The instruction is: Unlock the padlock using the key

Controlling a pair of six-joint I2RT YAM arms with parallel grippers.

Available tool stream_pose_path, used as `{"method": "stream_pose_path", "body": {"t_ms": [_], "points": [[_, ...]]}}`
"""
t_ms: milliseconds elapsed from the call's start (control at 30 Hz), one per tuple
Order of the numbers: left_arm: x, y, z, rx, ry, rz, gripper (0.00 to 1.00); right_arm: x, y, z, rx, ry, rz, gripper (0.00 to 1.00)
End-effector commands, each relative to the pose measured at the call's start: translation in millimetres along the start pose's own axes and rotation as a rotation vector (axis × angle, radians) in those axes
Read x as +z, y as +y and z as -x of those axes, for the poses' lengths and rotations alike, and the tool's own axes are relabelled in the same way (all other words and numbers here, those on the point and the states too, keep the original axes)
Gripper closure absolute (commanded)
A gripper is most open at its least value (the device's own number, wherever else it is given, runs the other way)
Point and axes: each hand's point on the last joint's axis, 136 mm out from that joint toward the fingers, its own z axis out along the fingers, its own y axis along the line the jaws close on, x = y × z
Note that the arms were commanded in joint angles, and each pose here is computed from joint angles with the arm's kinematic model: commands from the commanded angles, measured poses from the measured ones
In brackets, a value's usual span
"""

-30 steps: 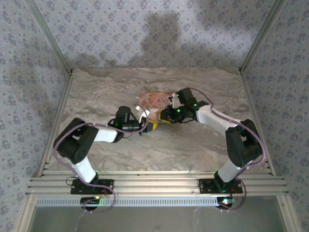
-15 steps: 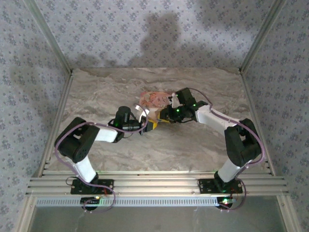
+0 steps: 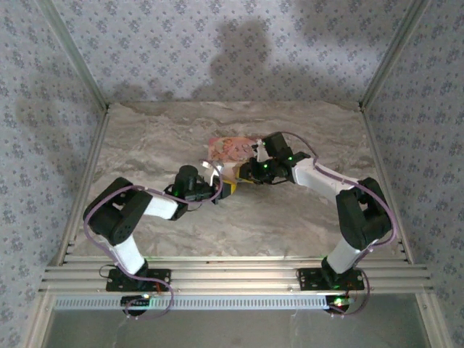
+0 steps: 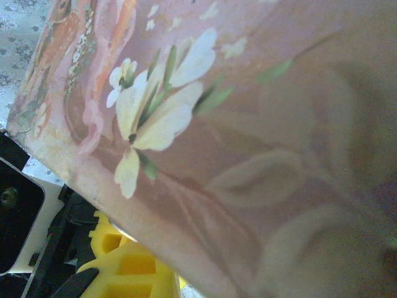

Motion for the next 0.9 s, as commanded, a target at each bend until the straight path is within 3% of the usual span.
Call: {"method": "stream_pose_path", "body": {"t_ms": [0, 667, 867], "points": [[-4, -11, 32, 0.038, -0.111, -0.005, 1.00, -2, 19, -15, -0.025, 0.059, 0.087, 1.00], [-3, -30, 39, 0.091, -0.105, 0.032, 1.00, -5, 8, -16, 0.009, 0.050, -0.029, 1.00], [4, -37, 40, 0.089, -0.097, -0.030, 1.00, -3, 14, -16, 0.021, 0.057, 0.016, 1.00]]}}
